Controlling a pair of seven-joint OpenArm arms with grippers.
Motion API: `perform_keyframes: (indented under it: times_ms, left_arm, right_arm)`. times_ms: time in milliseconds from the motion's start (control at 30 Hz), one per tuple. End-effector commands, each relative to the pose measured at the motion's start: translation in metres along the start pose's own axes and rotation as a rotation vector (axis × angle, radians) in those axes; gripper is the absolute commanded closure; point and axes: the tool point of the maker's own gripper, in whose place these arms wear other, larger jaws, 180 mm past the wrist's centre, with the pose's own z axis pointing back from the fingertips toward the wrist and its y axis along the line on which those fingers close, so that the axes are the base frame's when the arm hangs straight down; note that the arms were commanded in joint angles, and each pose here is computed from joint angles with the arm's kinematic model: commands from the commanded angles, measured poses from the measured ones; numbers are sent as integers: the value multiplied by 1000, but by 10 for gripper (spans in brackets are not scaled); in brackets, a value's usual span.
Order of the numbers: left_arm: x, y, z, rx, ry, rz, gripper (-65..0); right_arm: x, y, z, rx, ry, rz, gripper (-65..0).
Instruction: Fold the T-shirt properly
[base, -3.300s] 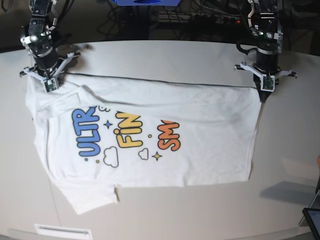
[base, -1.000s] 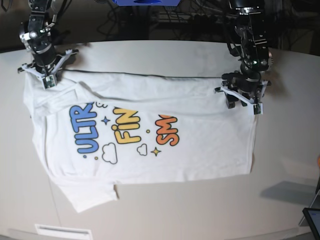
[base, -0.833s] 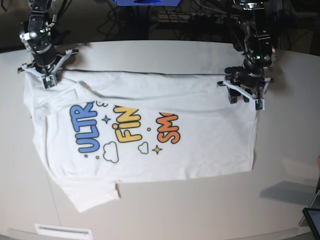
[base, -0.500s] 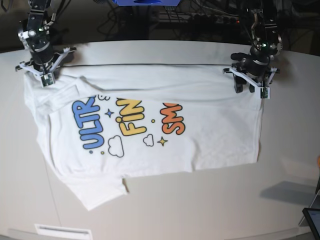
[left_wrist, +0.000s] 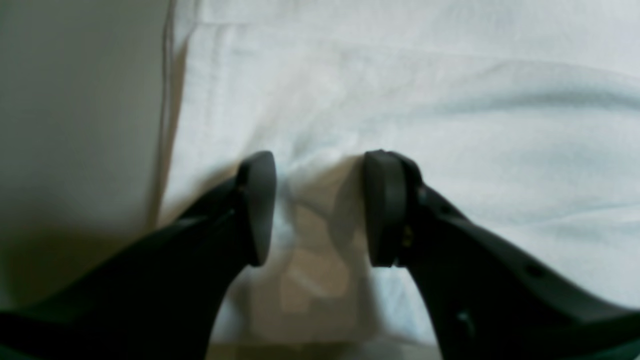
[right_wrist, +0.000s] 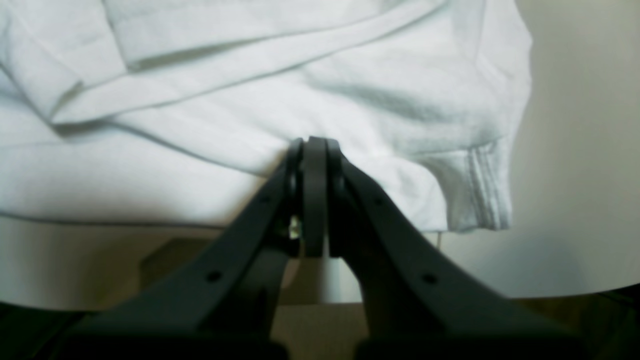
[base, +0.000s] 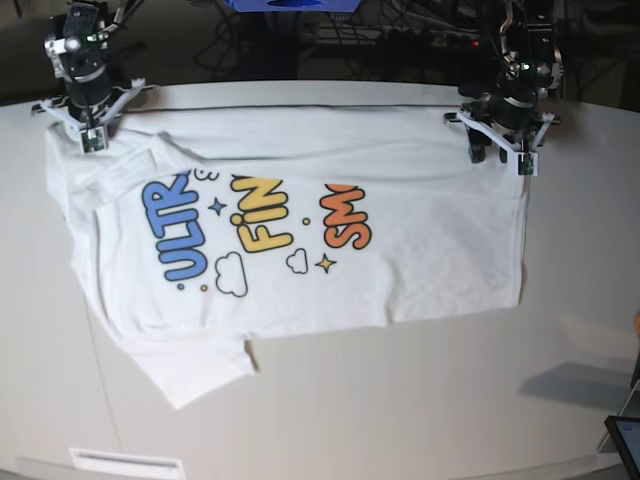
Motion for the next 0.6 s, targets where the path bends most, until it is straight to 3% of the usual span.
perform_keyframes:
  times_ms: [0, 567]
  left_arm:
    - [-13, 6, 2, 25, 62, -23, -270]
    - [9, 5, -3, 25, 15, -20, -270]
  right_arm:
    - [-17, -1, 4, -4, 72, 20, -4]
    - [-6, 5, 21, -14, 39, 10, -7]
